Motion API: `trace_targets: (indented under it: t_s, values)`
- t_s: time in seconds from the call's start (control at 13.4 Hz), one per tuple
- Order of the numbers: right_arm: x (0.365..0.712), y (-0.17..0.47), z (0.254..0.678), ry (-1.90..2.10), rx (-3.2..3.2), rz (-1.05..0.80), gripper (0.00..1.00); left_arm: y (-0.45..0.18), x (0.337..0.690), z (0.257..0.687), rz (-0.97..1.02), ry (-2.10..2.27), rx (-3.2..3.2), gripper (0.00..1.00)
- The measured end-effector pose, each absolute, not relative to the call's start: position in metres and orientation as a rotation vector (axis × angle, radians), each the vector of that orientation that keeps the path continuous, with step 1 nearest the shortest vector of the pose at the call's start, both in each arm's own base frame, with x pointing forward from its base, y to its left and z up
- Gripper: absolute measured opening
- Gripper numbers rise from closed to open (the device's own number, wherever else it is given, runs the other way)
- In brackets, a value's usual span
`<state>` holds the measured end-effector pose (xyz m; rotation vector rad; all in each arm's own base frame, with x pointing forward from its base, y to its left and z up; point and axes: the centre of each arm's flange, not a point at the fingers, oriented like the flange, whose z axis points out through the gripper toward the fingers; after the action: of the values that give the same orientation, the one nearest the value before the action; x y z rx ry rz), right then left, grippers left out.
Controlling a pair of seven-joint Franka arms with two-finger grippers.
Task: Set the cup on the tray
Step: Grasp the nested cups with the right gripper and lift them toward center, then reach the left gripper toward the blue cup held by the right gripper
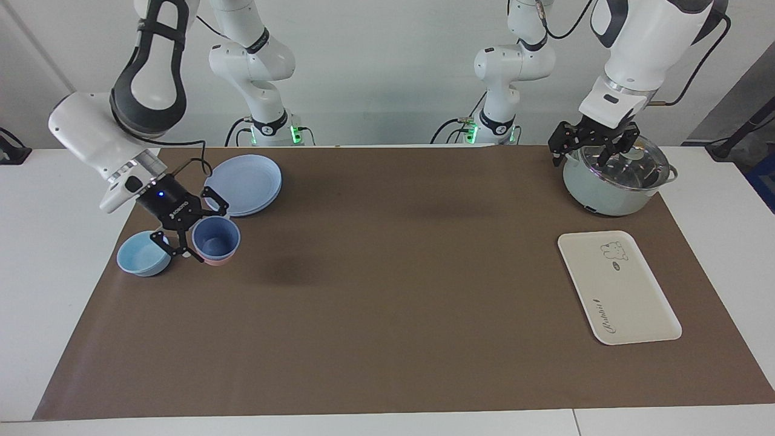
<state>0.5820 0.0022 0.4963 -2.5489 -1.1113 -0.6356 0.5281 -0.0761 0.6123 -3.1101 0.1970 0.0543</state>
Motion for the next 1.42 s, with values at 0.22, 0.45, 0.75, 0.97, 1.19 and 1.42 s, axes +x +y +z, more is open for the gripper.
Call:
trace_targets:
  t_s: [0.22, 0.45, 0.75, 0.97, 1.19, 1.42]
  values:
    - [0.569, 0.086, 0.522, -1.232, -2.601, -0.556, 0.88, -0.084, 0.522, 0.604, 0.083, 0.21, -3.111, 1.0]
    - [0.558, 0.148, 0.535, -1.4, -2.563, -0.522, 0.88, -0.105, 0.526, 0.598, 0.019, -0.011, -3.293, 0.94]
    - [0.531, 0.214, 0.564, -1.49, -2.642, -0.35, 0.88, -0.142, 0.541, 0.583, -0.121, -0.543, -3.53, 0.89]
    - [0.518, 0.247, 0.569, -1.486, -2.667, -0.337, 0.88, -0.183, 0.543, 0.573, -0.139, -0.897, -3.712, 0.77]
    - [0.512, 0.263, 0.565, -1.524, -2.688, -0.323, 0.88, -0.22, 0.533, 0.567, -0.089, -0.964, -3.792, 0.75]
    - [0.508, 0.275, 0.559, -1.538, -2.699, -0.308, 0.88, -0.264, 0.519, 0.567, -0.129, -0.943, -3.836, 0.67]
